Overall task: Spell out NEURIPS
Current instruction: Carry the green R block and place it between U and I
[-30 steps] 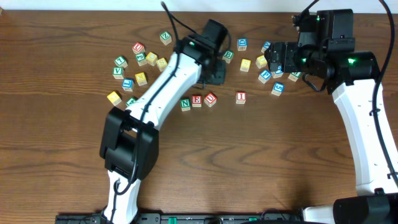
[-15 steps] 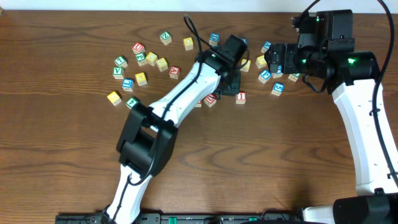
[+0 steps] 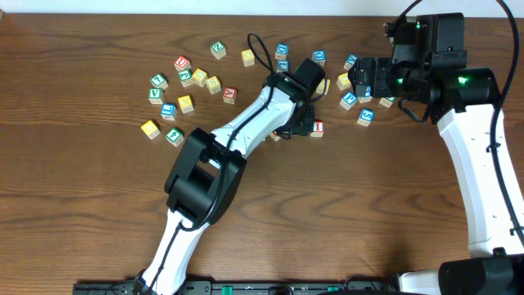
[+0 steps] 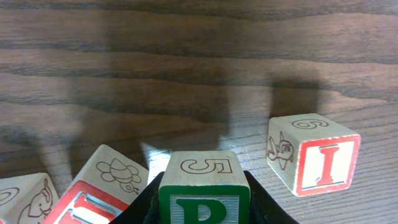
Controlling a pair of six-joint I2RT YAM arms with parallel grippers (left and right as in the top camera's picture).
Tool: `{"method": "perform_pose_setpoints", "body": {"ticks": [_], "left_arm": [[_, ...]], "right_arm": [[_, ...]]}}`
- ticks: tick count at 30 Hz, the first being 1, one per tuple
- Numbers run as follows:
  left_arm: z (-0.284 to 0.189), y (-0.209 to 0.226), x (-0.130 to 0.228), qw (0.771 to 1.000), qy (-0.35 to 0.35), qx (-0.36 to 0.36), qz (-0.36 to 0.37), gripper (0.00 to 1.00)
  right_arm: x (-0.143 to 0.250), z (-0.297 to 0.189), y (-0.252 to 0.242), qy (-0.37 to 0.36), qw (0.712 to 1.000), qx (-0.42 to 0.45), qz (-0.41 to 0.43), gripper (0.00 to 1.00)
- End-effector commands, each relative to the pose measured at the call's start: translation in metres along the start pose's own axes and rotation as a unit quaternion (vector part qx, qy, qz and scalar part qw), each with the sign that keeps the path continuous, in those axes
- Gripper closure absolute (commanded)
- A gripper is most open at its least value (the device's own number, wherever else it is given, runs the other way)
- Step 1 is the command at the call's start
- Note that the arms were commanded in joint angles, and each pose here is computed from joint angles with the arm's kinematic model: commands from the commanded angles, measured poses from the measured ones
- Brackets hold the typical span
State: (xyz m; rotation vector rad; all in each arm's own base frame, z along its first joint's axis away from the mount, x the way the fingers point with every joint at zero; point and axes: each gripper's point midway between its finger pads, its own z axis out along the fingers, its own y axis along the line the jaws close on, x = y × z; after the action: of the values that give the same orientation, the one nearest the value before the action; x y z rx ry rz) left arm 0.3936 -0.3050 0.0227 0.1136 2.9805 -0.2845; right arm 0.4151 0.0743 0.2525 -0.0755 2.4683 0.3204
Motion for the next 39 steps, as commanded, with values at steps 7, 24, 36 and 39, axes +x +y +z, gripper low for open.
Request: {"method": "perform_pose_setpoints", "body": {"ticks": [7,24,36,39], "left_arm": [[0.0115,-0.0020,0.0040,1.000,0.006,0.000,-0.005,0.71],[0.0197,-0.0090,0.0120,1.000,0.006,0.003,0.006,0.51],[0.0195,-0.0091,0.0121,1.000,0.006,0.003,0.007,0.47],[0.0152,-0.0094,0.0096,1.000,0.002,0.005,0.011,0.47]], "right_arm": [[-0.0062,-0.0048,-0.0008,-0.007,1.000,-0.002,0.008,0.01],[-0.0044,-0.0048,-0.0010,-0.004,1.000,-0.001,0.009,0.01],[-0.0044,-0.0048,-0.0010,-0.004,1.000,-0.001,0.009,0.01],[-0.0043,-0.0048,-0.0010,-0.004,1.000,-0.001,0.009,0.01]]}}
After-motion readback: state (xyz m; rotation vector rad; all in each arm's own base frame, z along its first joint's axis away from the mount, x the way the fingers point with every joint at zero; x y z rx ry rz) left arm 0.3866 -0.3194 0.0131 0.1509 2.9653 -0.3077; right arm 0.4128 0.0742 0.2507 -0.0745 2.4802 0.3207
